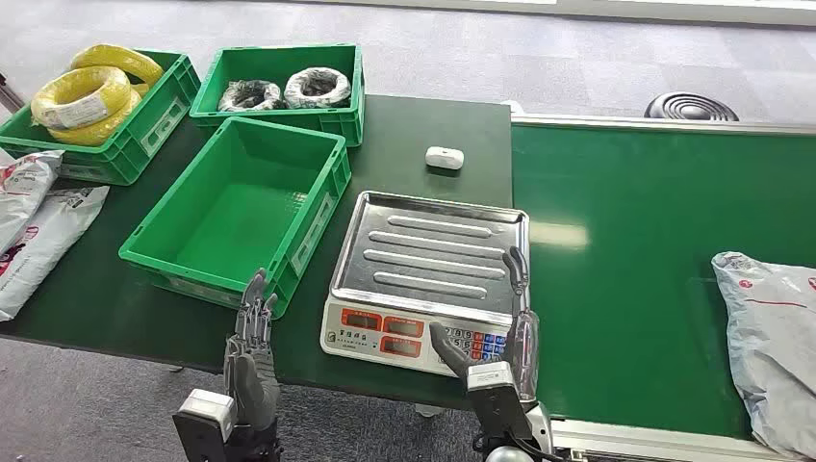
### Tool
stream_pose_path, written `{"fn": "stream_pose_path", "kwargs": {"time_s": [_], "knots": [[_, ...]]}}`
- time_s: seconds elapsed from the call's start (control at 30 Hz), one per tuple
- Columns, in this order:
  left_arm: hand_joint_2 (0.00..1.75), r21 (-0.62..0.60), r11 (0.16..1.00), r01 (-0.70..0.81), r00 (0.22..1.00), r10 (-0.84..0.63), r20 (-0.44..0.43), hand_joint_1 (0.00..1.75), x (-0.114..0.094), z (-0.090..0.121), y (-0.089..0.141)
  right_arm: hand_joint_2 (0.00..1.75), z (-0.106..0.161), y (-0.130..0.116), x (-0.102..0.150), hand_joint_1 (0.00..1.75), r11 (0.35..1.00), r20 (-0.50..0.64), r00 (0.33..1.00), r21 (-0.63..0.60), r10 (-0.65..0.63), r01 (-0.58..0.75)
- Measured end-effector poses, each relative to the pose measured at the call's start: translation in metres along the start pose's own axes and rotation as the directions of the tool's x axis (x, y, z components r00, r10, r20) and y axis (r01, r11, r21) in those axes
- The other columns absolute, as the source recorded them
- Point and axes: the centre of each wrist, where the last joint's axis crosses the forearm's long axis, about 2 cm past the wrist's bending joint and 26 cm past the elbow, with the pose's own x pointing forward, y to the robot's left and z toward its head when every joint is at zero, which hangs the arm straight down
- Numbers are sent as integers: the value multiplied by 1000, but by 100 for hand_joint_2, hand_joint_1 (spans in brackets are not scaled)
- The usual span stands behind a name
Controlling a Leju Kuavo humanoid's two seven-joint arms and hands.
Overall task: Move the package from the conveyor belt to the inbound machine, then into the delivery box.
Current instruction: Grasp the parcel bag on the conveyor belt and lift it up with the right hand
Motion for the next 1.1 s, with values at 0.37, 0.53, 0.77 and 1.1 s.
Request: {"fn": "stream_pose_path", "kwargs": {"time_s": [0.37,0.53,0.77,1.1], "knots": [[0,4,1000,4,1000,-4,-2,0,1,2,1,175,-1,-4,0,0,994,21,995,-37,100,-99],[0,7,1000,2,1000,-2,-3,0,2,3,1,175,-7,-22,-2,0,957,33,965,-144,259,-252],[0,-4,1000,-11,1000,11,-8,0,3,4,0,175,-21,-48,2,0,822,105,823,-206,558,-531],[0,-26,999,-39,999,38,-19,0,4,2,-1,175,-20,-189,-23,0,221,-464,319,-254,826,-941]]}}
